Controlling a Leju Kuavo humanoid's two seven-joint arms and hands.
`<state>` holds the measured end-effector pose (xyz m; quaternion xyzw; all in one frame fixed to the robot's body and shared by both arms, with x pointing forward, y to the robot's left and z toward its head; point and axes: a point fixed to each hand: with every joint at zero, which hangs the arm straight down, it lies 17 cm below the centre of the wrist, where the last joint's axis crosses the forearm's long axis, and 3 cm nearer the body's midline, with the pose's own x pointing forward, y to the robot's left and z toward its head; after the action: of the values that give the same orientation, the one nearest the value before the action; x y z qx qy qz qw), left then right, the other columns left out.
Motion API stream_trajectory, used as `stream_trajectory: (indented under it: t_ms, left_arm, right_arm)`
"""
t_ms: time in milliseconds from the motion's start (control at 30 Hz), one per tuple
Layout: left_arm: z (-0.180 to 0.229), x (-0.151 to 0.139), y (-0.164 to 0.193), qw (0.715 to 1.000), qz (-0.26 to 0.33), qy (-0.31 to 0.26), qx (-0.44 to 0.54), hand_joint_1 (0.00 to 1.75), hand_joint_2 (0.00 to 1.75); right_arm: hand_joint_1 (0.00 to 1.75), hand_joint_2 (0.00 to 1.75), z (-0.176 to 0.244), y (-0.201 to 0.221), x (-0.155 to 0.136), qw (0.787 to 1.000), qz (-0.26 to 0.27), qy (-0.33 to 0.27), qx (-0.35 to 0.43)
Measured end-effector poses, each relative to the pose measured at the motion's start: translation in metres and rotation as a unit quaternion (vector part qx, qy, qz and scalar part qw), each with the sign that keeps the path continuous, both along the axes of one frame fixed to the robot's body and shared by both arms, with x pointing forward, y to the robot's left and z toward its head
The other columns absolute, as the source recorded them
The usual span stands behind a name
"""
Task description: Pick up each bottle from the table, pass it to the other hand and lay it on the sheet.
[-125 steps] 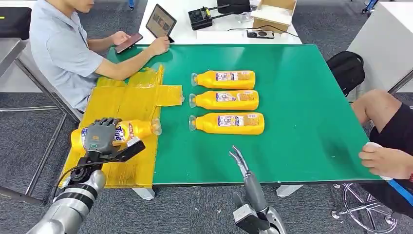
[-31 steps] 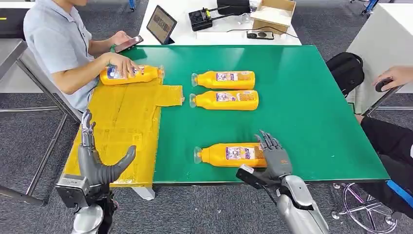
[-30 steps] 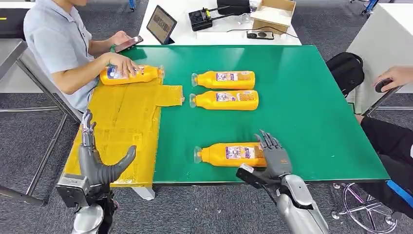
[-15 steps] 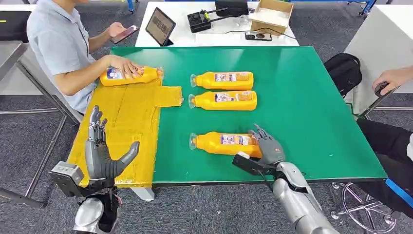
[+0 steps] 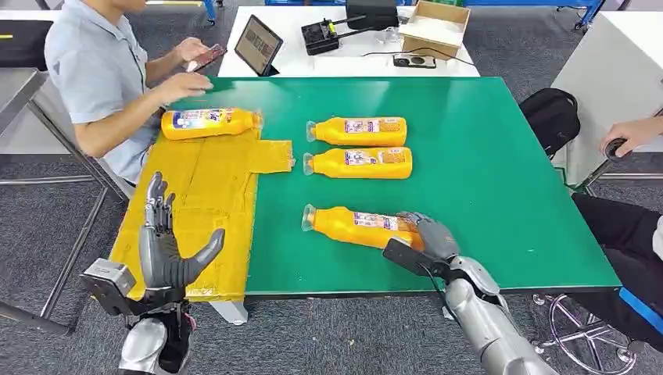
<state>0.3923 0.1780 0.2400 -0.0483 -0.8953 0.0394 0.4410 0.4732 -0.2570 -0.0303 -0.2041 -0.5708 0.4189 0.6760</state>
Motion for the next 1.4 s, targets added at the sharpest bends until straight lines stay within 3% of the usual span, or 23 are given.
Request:
stream_trajectory:
  t_ms: [233,467,633,733,933,1200,1400]
  left_arm:
    - [-0.027,-0.001,-0.014,0.998,0.009,0.043,0.052,0.00,1.75]
    - [-0.068,-0.026,-0.035,0.991,-0.030,0.121,-0.041,0.00,1.75]
    - [-0.067,-0.037,-0.041,0.994,0.009,0.104,-0.029,0.00,1.75]
    - [-0.068,-0.037,-0.049,0.992,-0.010,0.116,-0.052,0.00,1.75]
    - [-0.065,-0.046,-0.082,0.987,-0.086,0.123,-0.064,0.00,1.75]
    - [-0.066,-0.065,-0.110,0.980,-0.145,0.122,-0.059,0.00,1.75]
    - [-0.066,-0.065,-0.110,0.980,-0.145,0.122,-0.059,0.00,1.75]
  right_arm:
    - [1.75,1.75,-0.003,0.005,-0.010,0.999,0.000,0.000,0.048]
    - [1.75,1.75,0.014,0.041,-0.047,0.985,-0.012,-0.054,0.161]
    - [1.75,1.75,0.064,0.058,-0.072,0.953,-0.041,-0.149,0.259]
    - [1.75,1.75,0.099,0.061,-0.077,0.931,-0.060,-0.211,0.290]
    - [1.75,1.75,0.136,0.062,-0.087,0.898,-0.077,-0.272,0.336]
    - [1.75,1.75,0.141,0.071,-0.090,0.889,-0.082,-0.271,0.360]
    - [1.75,1.75,0.142,0.071,-0.090,0.889,-0.081,-0.271,0.360]
